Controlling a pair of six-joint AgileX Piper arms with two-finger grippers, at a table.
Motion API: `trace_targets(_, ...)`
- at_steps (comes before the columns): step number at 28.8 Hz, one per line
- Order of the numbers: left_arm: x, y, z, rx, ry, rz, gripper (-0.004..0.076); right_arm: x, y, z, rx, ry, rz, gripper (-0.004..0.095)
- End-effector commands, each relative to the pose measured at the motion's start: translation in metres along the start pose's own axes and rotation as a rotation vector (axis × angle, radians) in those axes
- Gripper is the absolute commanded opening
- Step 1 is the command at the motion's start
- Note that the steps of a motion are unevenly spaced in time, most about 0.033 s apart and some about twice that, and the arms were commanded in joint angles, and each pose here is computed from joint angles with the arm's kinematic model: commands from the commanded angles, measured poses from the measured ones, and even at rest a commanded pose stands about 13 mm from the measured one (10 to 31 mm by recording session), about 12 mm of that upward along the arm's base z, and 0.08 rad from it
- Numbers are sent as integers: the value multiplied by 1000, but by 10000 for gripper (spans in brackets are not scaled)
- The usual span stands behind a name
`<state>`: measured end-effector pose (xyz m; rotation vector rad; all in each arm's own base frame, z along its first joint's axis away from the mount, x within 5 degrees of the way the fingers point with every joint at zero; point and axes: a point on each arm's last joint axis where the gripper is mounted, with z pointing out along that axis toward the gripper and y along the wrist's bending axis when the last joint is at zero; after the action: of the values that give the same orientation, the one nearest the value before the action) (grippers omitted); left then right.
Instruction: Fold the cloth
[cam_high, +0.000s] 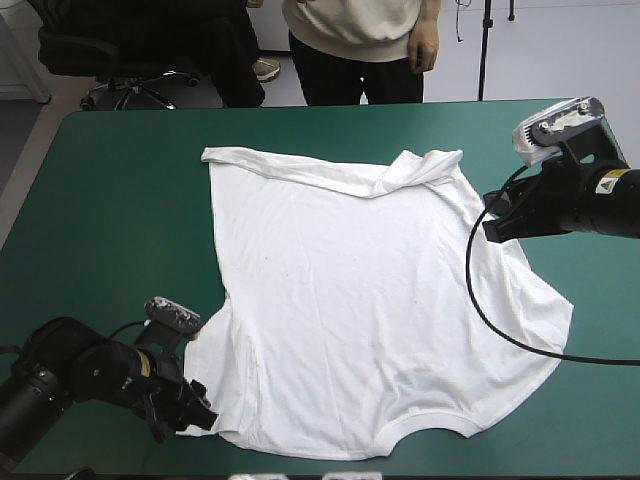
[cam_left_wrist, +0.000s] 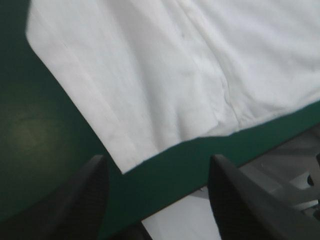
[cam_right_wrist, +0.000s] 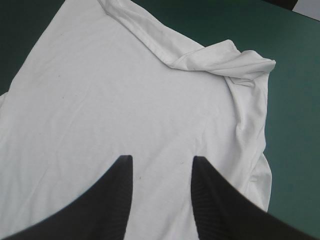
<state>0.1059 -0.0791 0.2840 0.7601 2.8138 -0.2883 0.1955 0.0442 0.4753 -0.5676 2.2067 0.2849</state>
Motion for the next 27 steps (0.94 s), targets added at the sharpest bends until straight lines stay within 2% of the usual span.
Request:
trace_targets(1, 11, 0, 6, 3, 58, 13, 442, -5, 2, -11, 11, -65, -1, 364)
trace_targets(6, 10, 11, 10, -110, 32, -40, 442, -5, 2, -9, 2, -64, 4, 364)
trace_targets(11, 4, 12, 19, -109, 42, -51, 442, -6, 2, -9, -1, -67, 5, 364)
trace_targets(20, -5, 20, 81, -134, 195, -81, 442, -6, 2, -9, 2, -74, 3, 364)
trace_targets(23, -4, 18, 102, -93, 286, -126, 437, -6, 2, -9, 3, -72, -5, 364)
trace_targets(26, -6, 10, 115, 5, 365, -131, 398, -5, 0, -9, 29, -61, -14, 364)
trace_targets(27, -8, 5, 121, 72, 371, -134, 298, -4, -1, -10, 43, -47, -17, 364)
